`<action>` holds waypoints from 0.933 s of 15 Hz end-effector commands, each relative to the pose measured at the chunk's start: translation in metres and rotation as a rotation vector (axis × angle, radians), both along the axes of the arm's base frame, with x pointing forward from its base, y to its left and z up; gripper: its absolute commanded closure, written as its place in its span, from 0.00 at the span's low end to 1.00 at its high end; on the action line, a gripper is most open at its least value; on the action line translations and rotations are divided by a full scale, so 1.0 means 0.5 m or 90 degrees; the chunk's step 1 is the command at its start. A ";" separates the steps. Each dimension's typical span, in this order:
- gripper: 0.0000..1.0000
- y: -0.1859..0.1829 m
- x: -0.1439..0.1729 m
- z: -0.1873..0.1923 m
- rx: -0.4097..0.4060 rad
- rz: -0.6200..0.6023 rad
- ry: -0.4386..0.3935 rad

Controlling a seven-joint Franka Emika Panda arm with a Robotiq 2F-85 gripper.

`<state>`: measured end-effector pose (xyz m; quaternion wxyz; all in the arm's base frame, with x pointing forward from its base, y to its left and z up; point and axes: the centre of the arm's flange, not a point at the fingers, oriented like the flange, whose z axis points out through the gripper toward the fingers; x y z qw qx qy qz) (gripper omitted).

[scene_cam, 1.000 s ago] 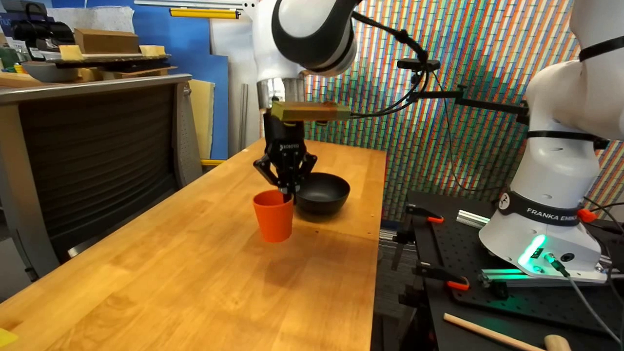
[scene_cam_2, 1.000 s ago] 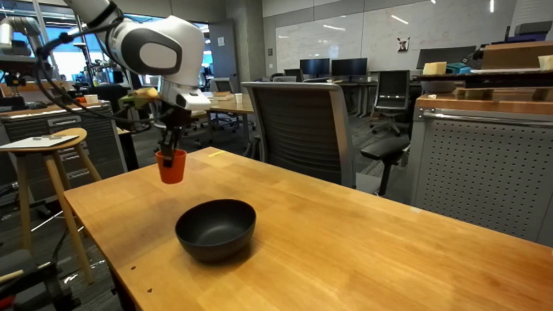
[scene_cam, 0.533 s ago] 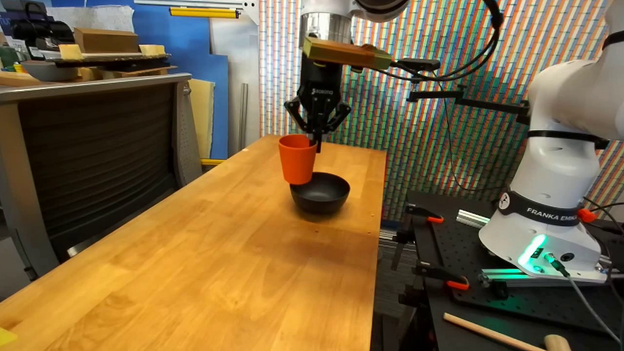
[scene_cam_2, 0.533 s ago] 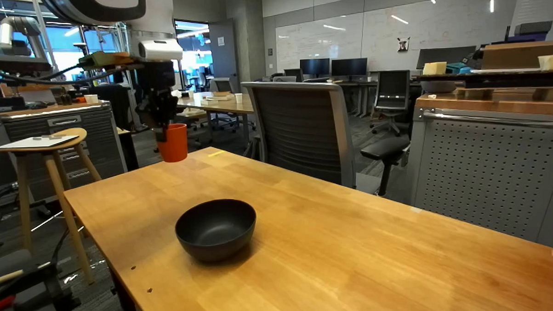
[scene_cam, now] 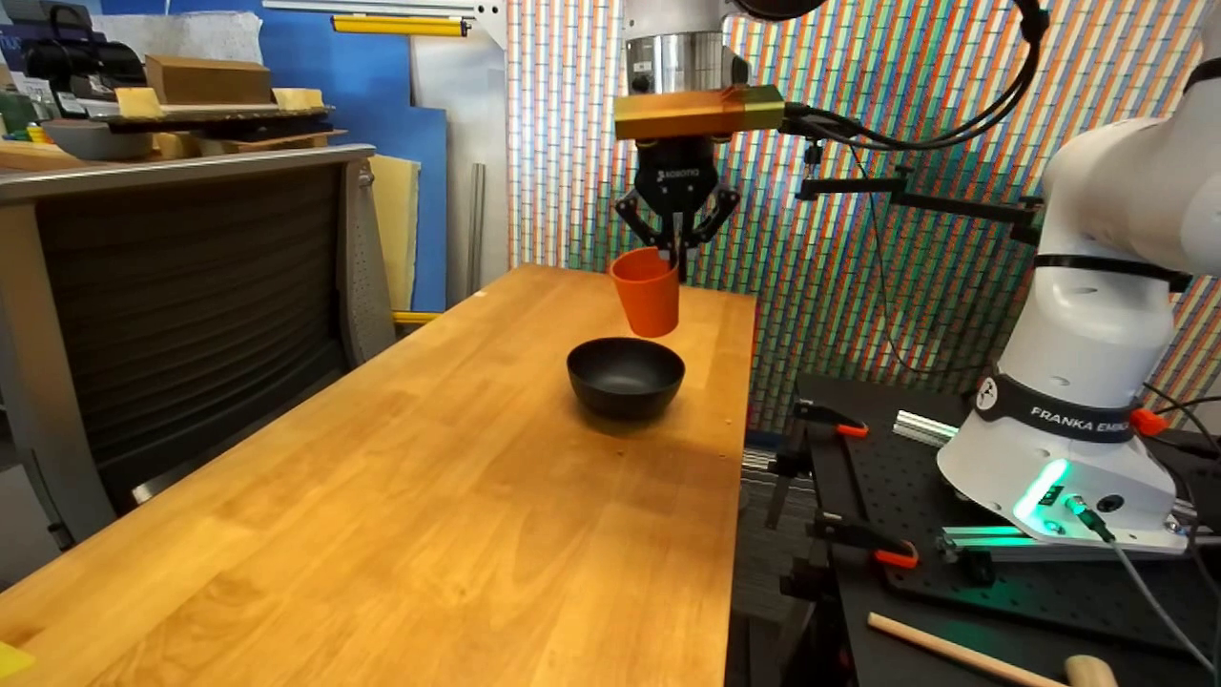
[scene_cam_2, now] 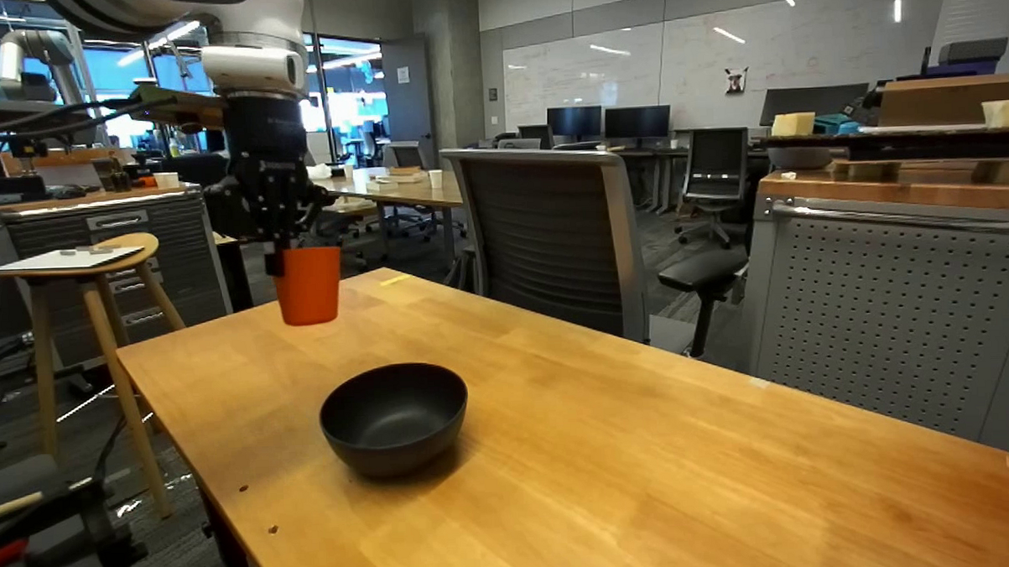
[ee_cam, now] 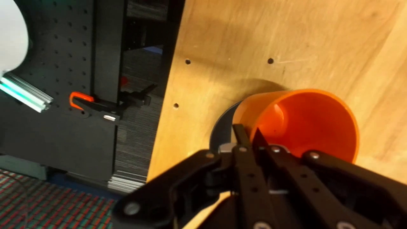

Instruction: Pick up the orange cup from the table and put it in the bowl

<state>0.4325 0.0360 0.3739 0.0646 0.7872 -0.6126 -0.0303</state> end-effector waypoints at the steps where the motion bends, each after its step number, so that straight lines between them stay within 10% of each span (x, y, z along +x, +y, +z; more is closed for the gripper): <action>1: 0.99 -0.034 0.046 -0.036 0.031 -0.058 0.041; 14: 0.99 -0.191 0.166 -0.211 0.112 -0.013 -0.069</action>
